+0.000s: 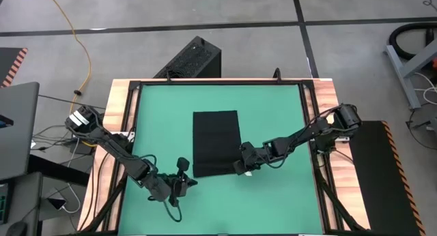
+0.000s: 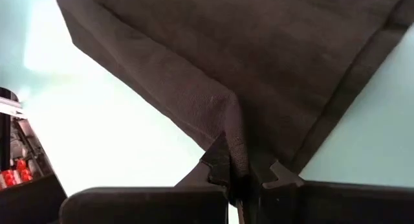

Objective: Roll towel
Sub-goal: Roll the black towel

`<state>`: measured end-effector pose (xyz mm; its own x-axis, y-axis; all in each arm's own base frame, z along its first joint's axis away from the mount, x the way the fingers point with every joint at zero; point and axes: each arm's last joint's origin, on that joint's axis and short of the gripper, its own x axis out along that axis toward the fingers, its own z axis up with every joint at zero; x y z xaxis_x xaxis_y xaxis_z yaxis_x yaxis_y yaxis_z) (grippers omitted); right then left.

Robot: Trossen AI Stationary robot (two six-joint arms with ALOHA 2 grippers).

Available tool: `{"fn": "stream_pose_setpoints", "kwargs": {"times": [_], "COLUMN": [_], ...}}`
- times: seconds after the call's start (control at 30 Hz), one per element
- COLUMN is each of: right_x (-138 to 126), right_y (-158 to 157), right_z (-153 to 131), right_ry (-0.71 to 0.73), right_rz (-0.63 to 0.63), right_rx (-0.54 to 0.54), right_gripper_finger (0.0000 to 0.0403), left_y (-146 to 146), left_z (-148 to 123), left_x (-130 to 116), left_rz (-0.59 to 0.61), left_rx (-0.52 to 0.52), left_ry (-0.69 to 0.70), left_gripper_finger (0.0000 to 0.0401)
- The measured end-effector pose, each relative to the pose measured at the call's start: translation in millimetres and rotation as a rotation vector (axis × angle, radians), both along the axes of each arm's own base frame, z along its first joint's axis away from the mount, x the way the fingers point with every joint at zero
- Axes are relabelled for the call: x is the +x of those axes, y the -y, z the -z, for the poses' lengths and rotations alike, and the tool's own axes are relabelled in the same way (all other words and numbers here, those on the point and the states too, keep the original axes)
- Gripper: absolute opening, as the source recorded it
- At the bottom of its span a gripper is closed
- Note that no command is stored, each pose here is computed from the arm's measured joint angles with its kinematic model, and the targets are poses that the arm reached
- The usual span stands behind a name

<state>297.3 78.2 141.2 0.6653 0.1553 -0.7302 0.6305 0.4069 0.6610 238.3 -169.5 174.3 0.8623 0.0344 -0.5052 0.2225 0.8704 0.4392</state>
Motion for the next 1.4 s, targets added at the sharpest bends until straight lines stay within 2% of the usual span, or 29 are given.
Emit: {"fn": "stream_pose_setpoints", "kwargs": {"times": [0.2,0.43,0.67,1.07,1.27,1.4], "right_x": [0.4,-0.9,-2.3,-2.6,-19.1,-30.1], "right_y": [-0.7,-4.3,-7.8,-7.5,-9.9,-16.4], "right_z": [-0.7,-0.3,0.0,-18.0,-19.6,-22.4], "right_ry": [0.012,0.013,0.013,0.141,0.023,-0.014], "right_rz": [-0.019,-0.048,-0.052,-0.194,-0.191,-0.208], "right_rx": [-0.015,-0.039,-0.060,-0.259,-0.348,-0.456], "right_gripper_finger": [0.0023,0.0023,0.0058,0.0064,0.0065,0.0065], "left_y": [-8.4,-16.9,-23.7,-28.9,-28.7,-28.5], "left_z": [30.6,52.7,64.3,65.9,66.0,66.2], "left_x": [14.5,21.3,24.6,26.4,26.2,26.1], "left_rz": [-0.021,-0.102,-0.144,-0.139,-0.143,-0.142], "left_rx": [0.111,0.133,0.121,0.057,0.041,0.033], "left_ry": [-0.051,-0.107,-0.150,-0.194,-0.198,-0.201], "left_gripper_finger": [0.0000,0.0000,0.0000,0.0000,0.0000,0.0000]}}
